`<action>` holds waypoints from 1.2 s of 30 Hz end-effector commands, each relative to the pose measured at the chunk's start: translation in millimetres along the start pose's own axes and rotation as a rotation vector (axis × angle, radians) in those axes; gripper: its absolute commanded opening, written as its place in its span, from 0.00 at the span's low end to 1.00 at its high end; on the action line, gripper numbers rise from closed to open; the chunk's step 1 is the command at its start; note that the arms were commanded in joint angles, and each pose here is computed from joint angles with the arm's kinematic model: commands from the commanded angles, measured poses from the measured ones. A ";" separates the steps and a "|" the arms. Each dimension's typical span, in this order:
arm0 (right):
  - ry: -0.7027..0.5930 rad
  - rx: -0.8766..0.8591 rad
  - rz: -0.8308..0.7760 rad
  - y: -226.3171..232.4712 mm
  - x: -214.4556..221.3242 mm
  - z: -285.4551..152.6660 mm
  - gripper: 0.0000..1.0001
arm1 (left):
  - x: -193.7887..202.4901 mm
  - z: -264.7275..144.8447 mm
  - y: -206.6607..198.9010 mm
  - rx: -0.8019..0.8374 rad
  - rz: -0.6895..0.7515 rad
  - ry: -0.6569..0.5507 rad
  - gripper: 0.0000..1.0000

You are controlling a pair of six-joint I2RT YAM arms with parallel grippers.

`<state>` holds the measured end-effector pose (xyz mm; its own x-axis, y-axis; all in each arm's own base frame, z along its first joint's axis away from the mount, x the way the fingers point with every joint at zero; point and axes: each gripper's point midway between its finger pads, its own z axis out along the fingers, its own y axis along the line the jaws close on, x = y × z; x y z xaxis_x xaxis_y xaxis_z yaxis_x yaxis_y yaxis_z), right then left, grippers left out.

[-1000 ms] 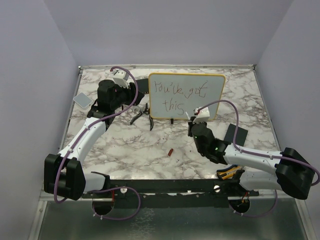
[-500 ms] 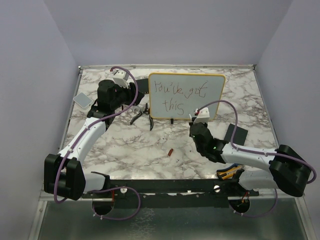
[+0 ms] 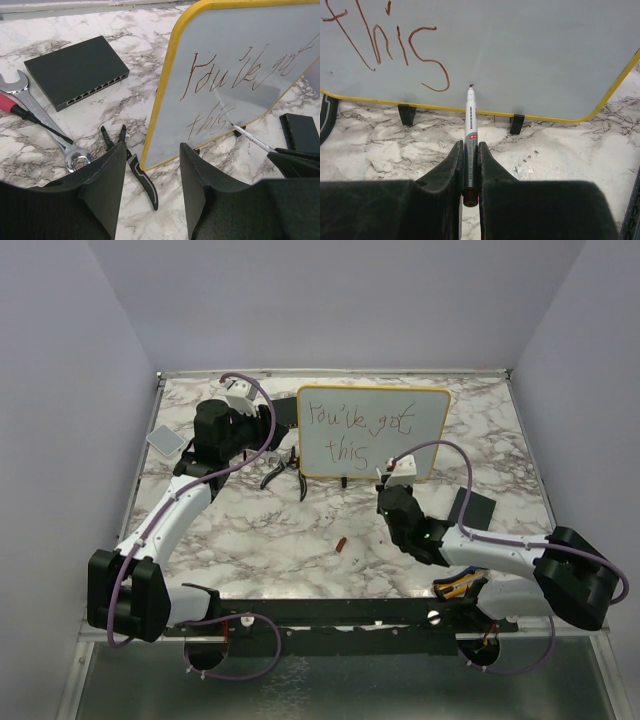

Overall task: Write a sentence on the whiteboard
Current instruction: Write a sentence on the whiteboard, then pick up the pen cap from the center of the board.

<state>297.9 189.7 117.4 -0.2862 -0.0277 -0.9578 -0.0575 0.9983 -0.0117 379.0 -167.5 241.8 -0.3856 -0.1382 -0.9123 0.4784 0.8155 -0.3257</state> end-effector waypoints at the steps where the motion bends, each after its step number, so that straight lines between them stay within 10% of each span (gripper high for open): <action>1: -0.025 -0.019 0.031 -2.7 -17.7 -6.8 0.01 | -5.1 -6.3 3.7 -0.024 0.010 -0.025 0.48; 20: 0.068 -0.247 0.100 -13.6 -14.7 -70.0 0.01 | 57.9 13.3 -80.7 0.075 0.106 0.131 0.49; 36: 0.105 -0.199 0.259 -39.8 -0.3 -91.2 0.01 | 223.2 -12.1 -160.7 0.124 0.020 0.420 0.51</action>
<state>216.0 157.3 150.4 -0.4040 0.1819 -0.8965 -0.2080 0.9361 0.2836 215.6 -310.3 105.8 -0.6396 0.1588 -0.7522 0.6023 0.7114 -0.3620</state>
